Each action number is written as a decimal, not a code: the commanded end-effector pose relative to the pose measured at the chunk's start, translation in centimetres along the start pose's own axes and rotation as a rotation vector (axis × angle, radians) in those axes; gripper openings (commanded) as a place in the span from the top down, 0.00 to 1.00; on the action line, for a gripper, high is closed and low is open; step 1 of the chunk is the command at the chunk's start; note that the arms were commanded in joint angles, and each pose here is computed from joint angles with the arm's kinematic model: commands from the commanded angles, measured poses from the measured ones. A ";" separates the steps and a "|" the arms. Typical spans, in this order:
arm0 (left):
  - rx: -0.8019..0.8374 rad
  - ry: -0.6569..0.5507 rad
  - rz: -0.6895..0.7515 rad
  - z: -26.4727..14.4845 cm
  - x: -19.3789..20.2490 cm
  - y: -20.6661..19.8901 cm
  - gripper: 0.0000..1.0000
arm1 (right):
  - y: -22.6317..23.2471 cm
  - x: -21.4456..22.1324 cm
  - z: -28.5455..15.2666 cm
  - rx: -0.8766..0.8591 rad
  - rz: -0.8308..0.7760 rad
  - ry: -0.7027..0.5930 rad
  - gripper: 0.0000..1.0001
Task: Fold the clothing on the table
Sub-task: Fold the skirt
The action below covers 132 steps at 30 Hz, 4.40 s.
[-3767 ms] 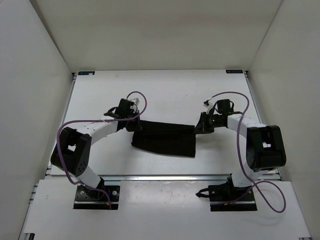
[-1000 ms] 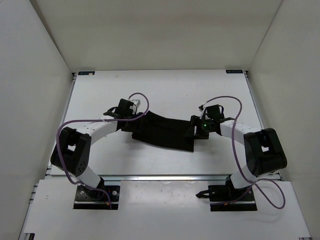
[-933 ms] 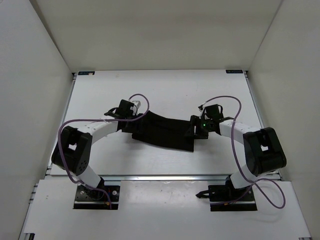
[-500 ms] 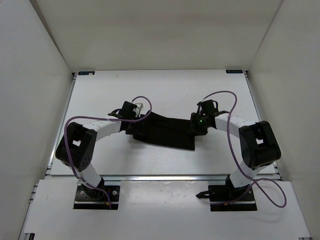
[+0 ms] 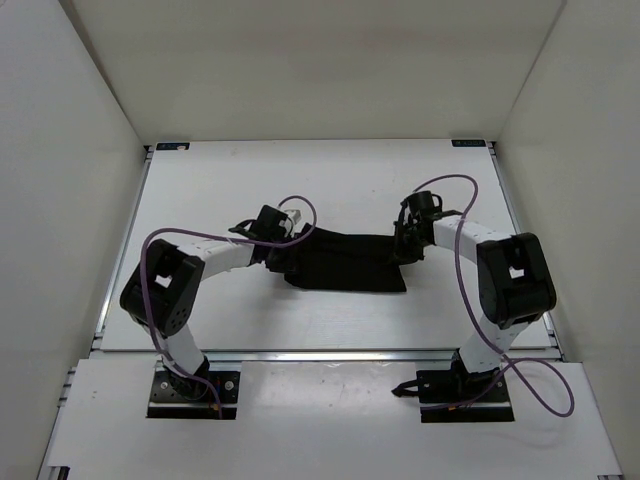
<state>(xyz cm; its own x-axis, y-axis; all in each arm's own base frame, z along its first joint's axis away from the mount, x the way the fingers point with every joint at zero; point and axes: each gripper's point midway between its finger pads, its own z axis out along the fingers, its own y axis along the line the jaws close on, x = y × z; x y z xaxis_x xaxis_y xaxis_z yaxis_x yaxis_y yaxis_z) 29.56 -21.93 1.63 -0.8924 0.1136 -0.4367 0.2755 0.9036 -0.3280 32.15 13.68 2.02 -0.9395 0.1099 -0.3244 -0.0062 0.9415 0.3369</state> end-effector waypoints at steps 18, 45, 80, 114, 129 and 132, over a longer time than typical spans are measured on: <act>0.220 0.083 -0.028 6.1 -2.1 -8.0 0.67 | 11.5 -7.1 -4.0 -0.045 -0.317 -0.043 1.00; 0.256 0.067 -0.122 4.4 -2.7 -6.1 0.55 | 18.5 -6.2 0.0 -0.295 -0.283 -0.014 0.60; 0.203 -0.211 -0.211 -4.6 -9.5 -1.6 0.59 | 20.8 -3.1 3.8 -0.408 -0.327 0.045 1.00; 0.275 -0.183 -0.204 -0.6 -8.5 -6.2 0.73 | 17.3 -6.3 0.0 -0.378 -0.265 -0.097 1.00; 0.187 -0.186 -0.319 0.7 -7.9 -0.2 0.76 | 15.3 -3.0 4.7 -0.342 -0.287 0.023 1.00; 0.216 -0.189 -0.387 1.1 -7.6 1.0 0.77 | 15.1 -3.3 4.8 -0.337 -0.282 0.023 1.00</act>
<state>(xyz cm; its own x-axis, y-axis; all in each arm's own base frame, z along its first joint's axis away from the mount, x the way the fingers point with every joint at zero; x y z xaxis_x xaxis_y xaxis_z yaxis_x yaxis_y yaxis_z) 36.49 -22.86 3.15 -0.8822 -0.2563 -0.3950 0.0387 0.7965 -0.6034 35.58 29.36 3.57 -0.9112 -0.1425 -0.3866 -0.3452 0.7761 0.5277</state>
